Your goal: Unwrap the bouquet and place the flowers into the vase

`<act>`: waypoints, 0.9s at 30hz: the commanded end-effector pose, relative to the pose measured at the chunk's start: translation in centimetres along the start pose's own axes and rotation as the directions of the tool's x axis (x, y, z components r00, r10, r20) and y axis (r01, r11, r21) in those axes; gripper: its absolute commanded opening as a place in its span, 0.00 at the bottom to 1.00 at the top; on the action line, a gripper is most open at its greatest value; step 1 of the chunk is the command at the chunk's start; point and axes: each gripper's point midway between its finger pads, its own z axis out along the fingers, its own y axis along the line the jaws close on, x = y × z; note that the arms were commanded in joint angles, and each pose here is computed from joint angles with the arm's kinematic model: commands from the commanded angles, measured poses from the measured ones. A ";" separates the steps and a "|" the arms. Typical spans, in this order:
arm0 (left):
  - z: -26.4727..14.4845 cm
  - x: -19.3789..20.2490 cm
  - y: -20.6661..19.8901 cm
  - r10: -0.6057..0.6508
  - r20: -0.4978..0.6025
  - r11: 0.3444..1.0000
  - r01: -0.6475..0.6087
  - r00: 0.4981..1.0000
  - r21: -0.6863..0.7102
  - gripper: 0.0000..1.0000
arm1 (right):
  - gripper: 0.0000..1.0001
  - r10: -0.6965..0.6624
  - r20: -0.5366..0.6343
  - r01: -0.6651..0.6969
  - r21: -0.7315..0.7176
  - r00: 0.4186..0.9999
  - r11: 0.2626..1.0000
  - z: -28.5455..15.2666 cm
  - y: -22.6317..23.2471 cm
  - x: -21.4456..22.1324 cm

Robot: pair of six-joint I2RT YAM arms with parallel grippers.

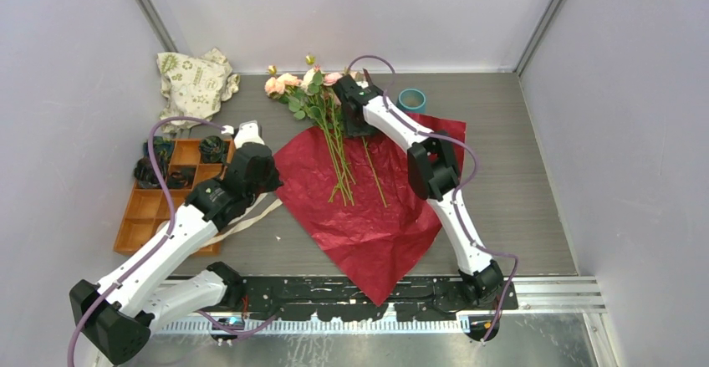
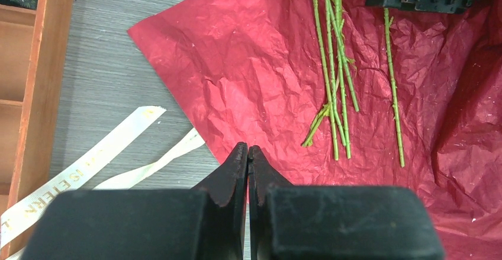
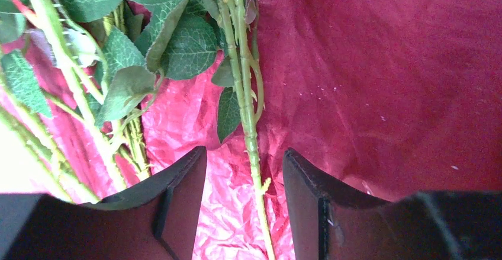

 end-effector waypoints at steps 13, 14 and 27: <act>-0.5 -0.8 0.0 -0.033 0.038 0.999 0.032 0.999 0.015 0.03 | 0.08 0.044 -0.060 -0.049 -0.089 0.997 0.995 2.4 0.7 1.4; -0.6 -0.8 0.1 -0.033 0.040 0.999 0.033 0.999 0.016 0.03 | 0.05 0.048 -0.071 -0.055 -0.096 0.996 0.994 2.3 0.8 2.0; -1.6 -1.2 1.4 -0.028 0.069 0.999 0.029 0.997 -0.016 0.04 | 0.01 -0.037 -0.169 -0.010 -0.269 0.985 0.963 -0.2 9.6 10.7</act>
